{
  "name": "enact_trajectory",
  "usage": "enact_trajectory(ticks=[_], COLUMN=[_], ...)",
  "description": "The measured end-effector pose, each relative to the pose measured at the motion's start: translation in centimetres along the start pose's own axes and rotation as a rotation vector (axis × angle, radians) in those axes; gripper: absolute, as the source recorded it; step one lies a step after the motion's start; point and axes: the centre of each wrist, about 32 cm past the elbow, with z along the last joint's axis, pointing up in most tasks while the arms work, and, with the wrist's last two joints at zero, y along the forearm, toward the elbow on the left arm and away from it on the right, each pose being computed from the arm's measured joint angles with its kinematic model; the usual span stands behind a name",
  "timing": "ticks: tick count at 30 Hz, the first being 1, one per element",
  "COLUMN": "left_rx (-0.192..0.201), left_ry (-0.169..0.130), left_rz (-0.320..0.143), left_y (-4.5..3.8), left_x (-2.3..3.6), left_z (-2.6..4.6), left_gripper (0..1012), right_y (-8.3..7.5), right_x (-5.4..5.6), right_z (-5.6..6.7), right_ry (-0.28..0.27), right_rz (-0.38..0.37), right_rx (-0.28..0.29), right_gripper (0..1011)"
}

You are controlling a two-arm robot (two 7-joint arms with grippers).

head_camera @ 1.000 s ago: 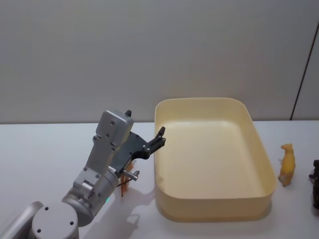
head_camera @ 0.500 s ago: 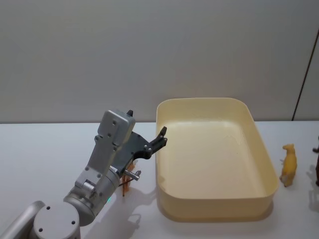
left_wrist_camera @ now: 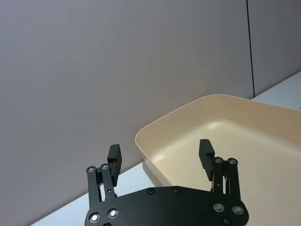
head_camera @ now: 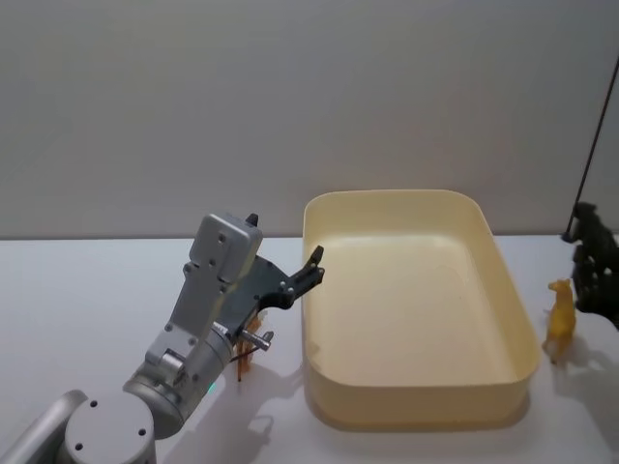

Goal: Pick up the toy alternately with two hands and place it into the central storage box.

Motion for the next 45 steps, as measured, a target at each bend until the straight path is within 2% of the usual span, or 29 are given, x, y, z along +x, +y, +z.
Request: enact_trajectory(ticks=[6, 10, 15, 16, 19, 20, 23, 24, 26, 27, 34, 40, 42, 45], left_rx=[0.0, 0.0, 0.0, 0.0, 0.0, 0.0, 0.0, 0.0, 0.0, 0.0, 0.0, 0.0, 0.0, 0.0], left_ry=[0.0, 0.0, 0.0, 0.0, 0.0, 0.0, 0.0, 0.0, 0.0, 0.0, 0.0, 0.0, 0.0, 0.0], left_rz=[0.0, 0.0, 0.0, 0.0, 0.0, 0.0, 0.0, 0.0, 0.0, 0.0, 0.0, 0.0, 0.0, 0.0], left_y=[0.0, 0.0, 0.0, 0.0, 0.0, 0.0, 0.0, 0.0, 0.0, 0.0, 0.0, 0.0, 0.0, 0.0], left_x=[0.0, 0.0, 0.0, 0.0, 0.0, 0.0, 0.0, 0.0, 0.0, 0.0, 0.0, 0.0, 0.0, 0.0], left_z=[0.0, 0.0, 0.0, 0.0, 0.0, 0.0, 0.0, 0.0, 0.0, 0.0, 0.0, 0.0, 0.0, 0.0], left_gripper=[1001, 1001, 1001, 1001, 1001, 1001, 1001, 1001, 1001, 1001, 1001, 1001, 1001, 1001], right_y=[1.8, 3.9, 5.6, 6.1, 6.7, 7.0, 7.5, 7.6, 7.8, 7.9, 7.7, 6.7, 6.4, 5.5], right_x=[-1.1, -2.4, -3.4, -3.7, -4.1, -4.4, -4.7, -4.9, -5.0, -5.1, -4.6, -3.2, -2.8, -1.7], right_z=[0.5, 0.6, 0.7, 0.7, 0.8, 0.9, 0.9, 0.9, 1.0, 1.0, 1.3, 1.7, 1.9, 2.1], right_ry=[0.017, 0.03, 0.036, 0.037, 0.039, 0.04, 0.04, 0.041, 0.041, 0.041, 0.046, 0.054, 0.058, 0.065], right_rz=[0.068, 0.124, 0.166, 0.177, 0.193, 0.201, 0.215, 0.219, 0.224, 0.227, 0.211, 0.156, 0.14, 0.095], right_rx=[-0.016, -0.047, -0.073, -0.079, -0.088, -0.092, -0.101, -0.103, -0.104, -0.105, -0.091, -0.06, -0.051, -0.036], right_gripper=[254, 254, 268, 317, 372, 430, 516, 516, 619, 629, 847, 1001, 1001, 1001])
